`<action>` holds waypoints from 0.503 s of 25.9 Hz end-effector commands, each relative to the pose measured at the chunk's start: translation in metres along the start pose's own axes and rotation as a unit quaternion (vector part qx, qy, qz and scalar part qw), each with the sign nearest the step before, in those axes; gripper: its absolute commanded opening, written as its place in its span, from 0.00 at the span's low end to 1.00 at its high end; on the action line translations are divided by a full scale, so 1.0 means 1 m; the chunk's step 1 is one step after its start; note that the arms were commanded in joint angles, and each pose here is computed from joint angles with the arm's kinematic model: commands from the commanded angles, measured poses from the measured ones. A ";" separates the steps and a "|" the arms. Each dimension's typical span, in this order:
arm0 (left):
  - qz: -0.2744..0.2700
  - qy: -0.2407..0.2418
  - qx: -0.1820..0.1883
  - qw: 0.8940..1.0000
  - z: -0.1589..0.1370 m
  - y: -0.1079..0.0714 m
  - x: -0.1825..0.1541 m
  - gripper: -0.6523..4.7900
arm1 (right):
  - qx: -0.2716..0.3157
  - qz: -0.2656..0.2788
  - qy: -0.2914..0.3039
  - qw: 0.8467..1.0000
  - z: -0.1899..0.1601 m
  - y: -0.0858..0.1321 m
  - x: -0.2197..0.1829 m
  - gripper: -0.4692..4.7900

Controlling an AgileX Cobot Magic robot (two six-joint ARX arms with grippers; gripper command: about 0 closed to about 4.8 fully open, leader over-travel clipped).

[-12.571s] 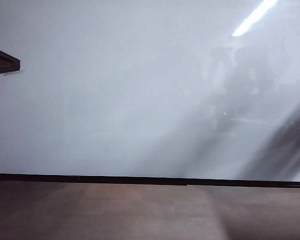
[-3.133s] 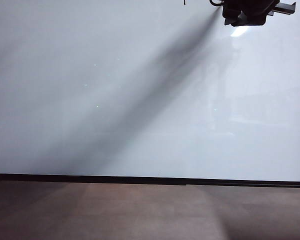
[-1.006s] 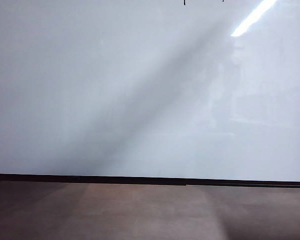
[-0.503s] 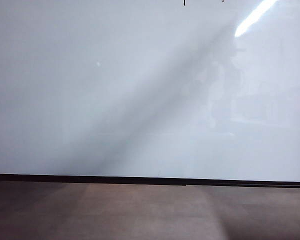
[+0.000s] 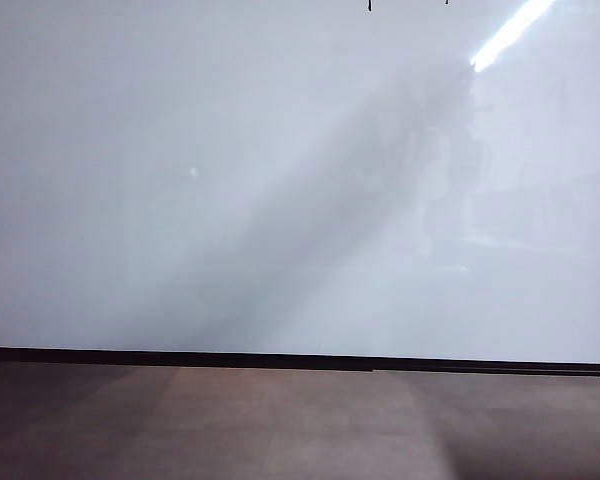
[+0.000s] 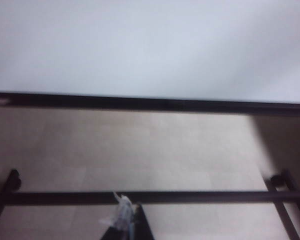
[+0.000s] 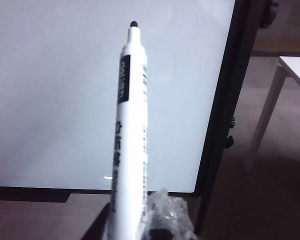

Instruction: Reach to the right to find the marker pen, pick it up, and write the number 17 on the whiteboard.

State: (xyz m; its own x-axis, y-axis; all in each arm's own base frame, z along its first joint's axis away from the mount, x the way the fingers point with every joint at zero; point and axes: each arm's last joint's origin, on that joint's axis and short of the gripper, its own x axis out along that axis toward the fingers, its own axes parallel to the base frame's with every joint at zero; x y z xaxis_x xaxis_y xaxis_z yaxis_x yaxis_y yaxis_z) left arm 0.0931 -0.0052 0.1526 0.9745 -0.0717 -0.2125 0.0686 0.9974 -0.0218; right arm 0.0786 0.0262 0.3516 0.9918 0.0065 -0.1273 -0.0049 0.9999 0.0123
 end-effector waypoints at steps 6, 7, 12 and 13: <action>-0.002 -0.020 0.002 1.000 -0.003 0.000 0.003 0.11 | 0.003 0.001 -0.006 1.000 0.002 0.000 0.000 0.07; -0.002 -0.020 0.002 1.000 -0.003 0.000 0.003 0.11 | 0.003 0.001 -0.006 1.000 0.002 0.000 0.000 0.07; 0.006 -0.046 0.022 0.999 0.002 0.000 0.003 0.11 | 0.003 0.001 -0.006 1.000 0.002 0.000 0.000 0.07; 0.006 -0.067 0.023 0.997 0.006 0.000 0.003 0.11 | 0.003 0.001 -0.006 1.000 0.002 0.000 0.000 0.07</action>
State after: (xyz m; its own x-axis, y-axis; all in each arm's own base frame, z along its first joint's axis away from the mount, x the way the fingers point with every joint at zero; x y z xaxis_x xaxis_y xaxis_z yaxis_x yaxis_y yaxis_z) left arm 0.0963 -0.0051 0.1522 0.9885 -0.0628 -0.1378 0.0656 0.9977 0.0155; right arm 0.0787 0.0262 0.3516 0.9919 0.0057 -0.1269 -0.0042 0.9999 0.0124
